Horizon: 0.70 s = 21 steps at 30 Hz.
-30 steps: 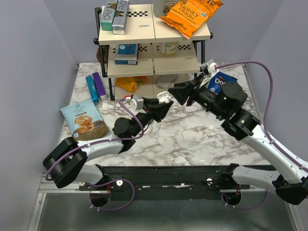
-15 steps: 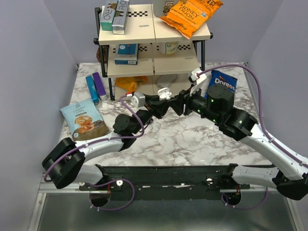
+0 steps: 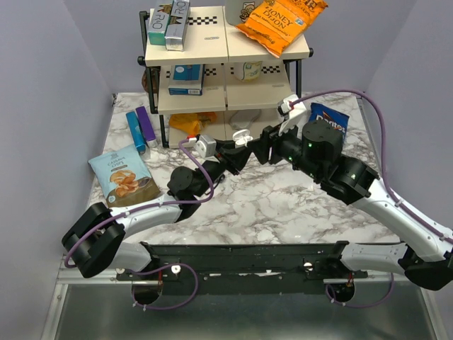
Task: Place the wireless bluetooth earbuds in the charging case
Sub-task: Place the earbud at the center of the board.
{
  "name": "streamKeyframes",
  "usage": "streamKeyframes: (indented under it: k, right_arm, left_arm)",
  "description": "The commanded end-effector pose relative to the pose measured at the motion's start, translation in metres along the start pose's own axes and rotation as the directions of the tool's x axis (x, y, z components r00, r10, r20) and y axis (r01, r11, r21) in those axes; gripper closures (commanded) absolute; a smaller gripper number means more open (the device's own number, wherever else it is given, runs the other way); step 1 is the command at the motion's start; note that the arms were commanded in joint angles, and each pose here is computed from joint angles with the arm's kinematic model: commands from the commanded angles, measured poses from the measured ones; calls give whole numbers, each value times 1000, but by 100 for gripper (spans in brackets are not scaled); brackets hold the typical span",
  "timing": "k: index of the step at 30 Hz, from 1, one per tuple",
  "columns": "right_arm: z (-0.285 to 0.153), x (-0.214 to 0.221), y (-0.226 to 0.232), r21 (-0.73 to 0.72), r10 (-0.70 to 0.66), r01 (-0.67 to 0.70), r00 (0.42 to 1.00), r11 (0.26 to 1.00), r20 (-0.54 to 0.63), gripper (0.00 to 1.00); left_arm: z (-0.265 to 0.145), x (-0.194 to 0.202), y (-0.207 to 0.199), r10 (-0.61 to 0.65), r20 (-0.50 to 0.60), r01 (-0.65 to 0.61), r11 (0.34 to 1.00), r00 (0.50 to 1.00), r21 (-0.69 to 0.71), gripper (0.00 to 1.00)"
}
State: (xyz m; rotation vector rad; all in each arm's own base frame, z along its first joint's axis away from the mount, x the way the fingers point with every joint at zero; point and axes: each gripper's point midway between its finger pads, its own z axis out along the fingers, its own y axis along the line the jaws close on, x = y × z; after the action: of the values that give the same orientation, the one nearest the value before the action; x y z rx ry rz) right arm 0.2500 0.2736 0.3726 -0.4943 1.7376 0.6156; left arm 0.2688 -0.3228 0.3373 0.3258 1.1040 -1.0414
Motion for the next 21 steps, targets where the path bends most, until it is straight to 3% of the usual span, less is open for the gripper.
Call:
streamKeyframes:
  k: [1, 13, 21]
  right_arm:
    - [3, -1, -3, 32, -4, 4, 1000, 999, -17, 44]
    - [8, 4, 0, 19, -12, 12, 999, 1000, -36, 44]
    - [9, 6, 0, 18, -16, 17, 999, 1000, -44, 53]
  left_arm:
    - [8, -23, -4, 17, 64, -18, 1000, 998, 7, 100]
    - [8, -22, -5, 17, 59, -18, 1000, 998, 18, 100]
    - [8, -22, -7, 15, 60, -16, 1000, 998, 25, 100]
